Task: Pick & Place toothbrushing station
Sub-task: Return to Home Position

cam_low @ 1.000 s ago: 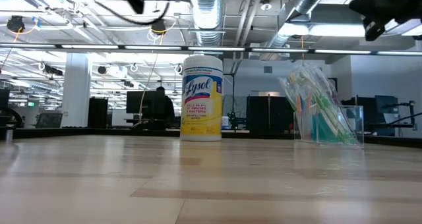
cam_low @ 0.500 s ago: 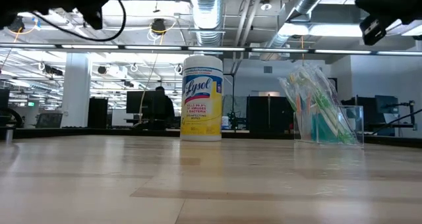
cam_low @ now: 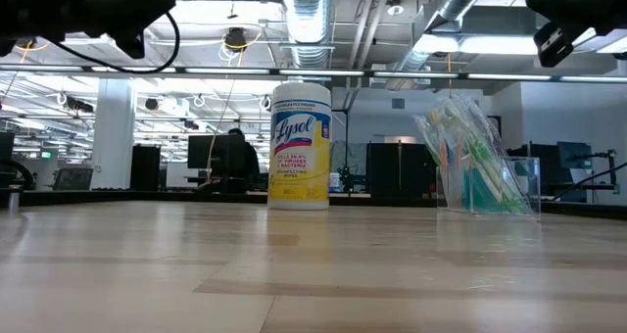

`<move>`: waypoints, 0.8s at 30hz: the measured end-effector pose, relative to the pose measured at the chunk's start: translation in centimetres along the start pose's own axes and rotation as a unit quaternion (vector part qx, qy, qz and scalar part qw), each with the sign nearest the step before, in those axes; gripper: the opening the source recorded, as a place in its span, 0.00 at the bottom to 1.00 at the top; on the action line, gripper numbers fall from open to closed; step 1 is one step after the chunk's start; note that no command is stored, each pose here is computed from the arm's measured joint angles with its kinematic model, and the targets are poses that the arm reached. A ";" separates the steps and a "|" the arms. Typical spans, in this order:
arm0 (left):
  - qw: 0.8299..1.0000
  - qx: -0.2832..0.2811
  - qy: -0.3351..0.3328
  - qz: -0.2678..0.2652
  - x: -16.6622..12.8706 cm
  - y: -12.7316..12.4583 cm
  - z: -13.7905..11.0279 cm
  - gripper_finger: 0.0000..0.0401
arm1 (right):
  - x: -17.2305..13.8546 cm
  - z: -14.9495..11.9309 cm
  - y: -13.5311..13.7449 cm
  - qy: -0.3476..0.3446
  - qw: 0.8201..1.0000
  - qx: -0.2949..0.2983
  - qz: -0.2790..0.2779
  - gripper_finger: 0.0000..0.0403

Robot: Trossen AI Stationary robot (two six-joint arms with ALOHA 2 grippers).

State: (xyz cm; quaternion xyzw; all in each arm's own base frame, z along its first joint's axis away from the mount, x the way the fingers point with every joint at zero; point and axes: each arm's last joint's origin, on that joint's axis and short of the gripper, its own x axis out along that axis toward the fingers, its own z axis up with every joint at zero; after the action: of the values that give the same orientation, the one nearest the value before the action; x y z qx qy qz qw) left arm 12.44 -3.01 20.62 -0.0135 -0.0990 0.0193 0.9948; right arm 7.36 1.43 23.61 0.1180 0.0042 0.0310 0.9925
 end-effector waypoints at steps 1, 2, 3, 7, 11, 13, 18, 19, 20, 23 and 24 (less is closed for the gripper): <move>1.000 0.001 0.002 0.000 0.0 0.0 -0.1 0.26 | 0.0 0.0 0.0 0.000 1.000 0.000 0.000 0.00; 1.000 0.001 0.002 0.005 -0.1 0.1 -0.1 0.26 | 0.0 0.0 0.0 0.000 1.000 0.000 0.000 0.00; 1.000 -0.001 -0.001 0.011 -0.1 0.1 0.0 0.26 | 0.0 0.0 0.0 0.000 1.000 0.000 0.000 0.00; 1.000 -0.005 -0.012 0.022 -0.3 0.2 0.3 0.26 | 0.0 0.0 0.0 0.000 1.000 0.000 0.000 0.00; 1.000 -0.006 -0.014 0.023 -0.5 0.3 0.4 0.27 | 0.0 0.0 0.0 0.000 1.000 0.000 0.000 0.00; 0.999 -0.017 -0.013 0.030 -0.7 0.5 0.4 0.27 | 0.0 0.0 0.0 0.000 1.000 0.000 0.000 0.00; 0.998 -0.035 0.030 0.050 -1.3 0.8 -0.3 0.27 | 0.0 0.0 0.0 0.000 1.000 0.000 0.000 0.00; 0.997 -0.043 0.030 0.051 -1.4 0.8 -0.3 0.27 | 0.0 0.0 0.0 0.000 1.000 0.000 0.000 0.00; 0.997 -0.048 0.028 0.052 -1.5 0.8 -0.3 0.27 | 0.0 0.0 0.0 0.000 1.000 0.000 0.000 0.00; 0.997 -0.049 0.026 0.053 -1.5 0.8 -0.2 0.27 | 0.0 0.0 0.0 0.000 1.000 0.000 0.000 0.00; 0.997 -0.048 0.028 0.053 -1.5 0.8 -0.3 0.27 | 0.0 0.0 0.0 0.000 1.000 0.000 0.000 0.00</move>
State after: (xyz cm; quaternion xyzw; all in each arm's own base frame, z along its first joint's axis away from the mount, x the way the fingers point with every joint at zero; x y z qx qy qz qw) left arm 11.03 -2.26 20.02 -0.0674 -0.0710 0.0664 0.9930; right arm 7.36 1.43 23.60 0.1180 0.0044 0.0311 0.9925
